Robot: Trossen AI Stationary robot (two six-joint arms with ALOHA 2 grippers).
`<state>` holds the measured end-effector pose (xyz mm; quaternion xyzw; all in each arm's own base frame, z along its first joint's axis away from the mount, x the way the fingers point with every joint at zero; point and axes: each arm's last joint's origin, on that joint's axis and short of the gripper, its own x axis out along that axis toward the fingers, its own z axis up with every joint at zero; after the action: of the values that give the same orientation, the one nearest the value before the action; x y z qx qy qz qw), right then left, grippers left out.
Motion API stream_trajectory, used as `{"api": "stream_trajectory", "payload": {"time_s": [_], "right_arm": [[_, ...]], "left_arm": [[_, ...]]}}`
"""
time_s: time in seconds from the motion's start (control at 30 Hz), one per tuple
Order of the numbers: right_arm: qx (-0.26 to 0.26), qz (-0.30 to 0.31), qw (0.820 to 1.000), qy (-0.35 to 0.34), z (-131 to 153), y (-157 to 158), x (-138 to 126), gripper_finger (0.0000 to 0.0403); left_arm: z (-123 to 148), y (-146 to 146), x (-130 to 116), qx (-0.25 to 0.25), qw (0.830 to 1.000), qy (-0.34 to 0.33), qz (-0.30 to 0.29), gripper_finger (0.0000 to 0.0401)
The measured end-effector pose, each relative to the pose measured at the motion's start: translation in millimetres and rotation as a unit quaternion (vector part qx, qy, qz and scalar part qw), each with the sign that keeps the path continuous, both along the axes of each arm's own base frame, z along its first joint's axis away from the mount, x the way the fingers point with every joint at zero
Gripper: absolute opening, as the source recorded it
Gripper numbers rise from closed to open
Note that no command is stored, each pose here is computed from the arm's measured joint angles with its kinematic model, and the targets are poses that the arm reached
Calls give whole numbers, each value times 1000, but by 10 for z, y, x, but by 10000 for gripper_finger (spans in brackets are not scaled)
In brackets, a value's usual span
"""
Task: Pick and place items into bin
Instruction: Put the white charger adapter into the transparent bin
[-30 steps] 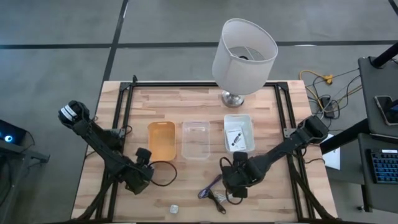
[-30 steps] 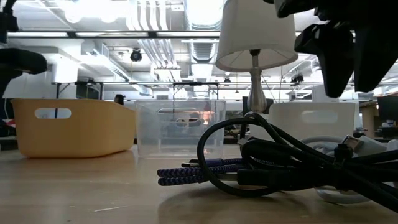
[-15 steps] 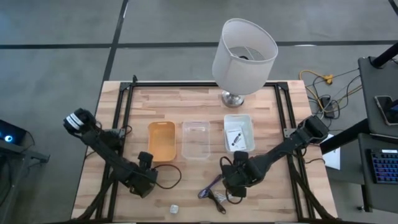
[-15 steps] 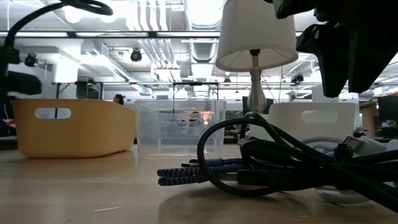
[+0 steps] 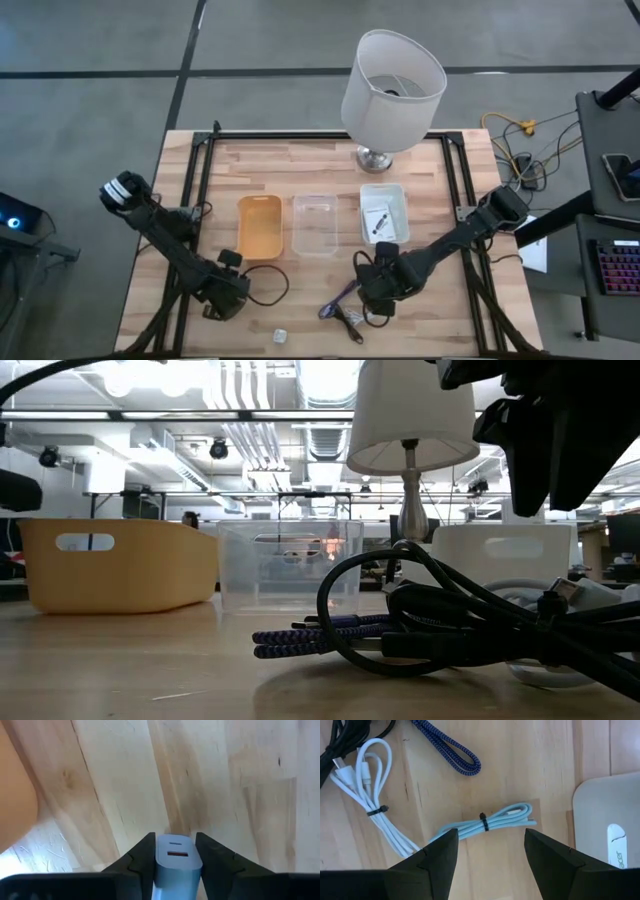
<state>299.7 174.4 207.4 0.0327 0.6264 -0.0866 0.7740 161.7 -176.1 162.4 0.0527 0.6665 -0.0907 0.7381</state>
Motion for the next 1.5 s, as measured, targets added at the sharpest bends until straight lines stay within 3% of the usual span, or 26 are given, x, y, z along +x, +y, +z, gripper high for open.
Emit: {"api": "stream_trajectory", "payload": {"time_s": [0.33,0.53,0.67,0.77,0.87,1.03,1.23,1.4,1.5], "right_arm": [[-1,0,1000,-1,-2,-1,1,215],[-1,0,1000,-1,-2,2,-1,215],[0,-3,1000,-2,4,1,-2,215],[-2,-11,1000,-7,18,-4,-5,215],[-4,-24,1000,-12,25,-9,-6,214],[8,-67,998,-18,48,33,-46,214],[22,-99,995,-26,65,231,-186,214],[23,-127,991,-37,50,372,-304,214],[24,-146,988,-37,34,396,-340,215]], "left_arm": [[88,-36,20,-11,1000,9,9,109],[389,-94,109,-8,1000,3,6,104],[770,-174,240,20,994,-80,-76,104],[995,-159,367,89,969,-159,-168,104],[1102,-19,566,146,944,-194,-224,104],[1161,422,994,179,931,-224,-224,107],[1247,896,1356,169,921,-286,-204,111],[1135,1076,1598,166,911,-303,-227,113],[1015,1162,1787,158,911,-322,-203,122]]}}
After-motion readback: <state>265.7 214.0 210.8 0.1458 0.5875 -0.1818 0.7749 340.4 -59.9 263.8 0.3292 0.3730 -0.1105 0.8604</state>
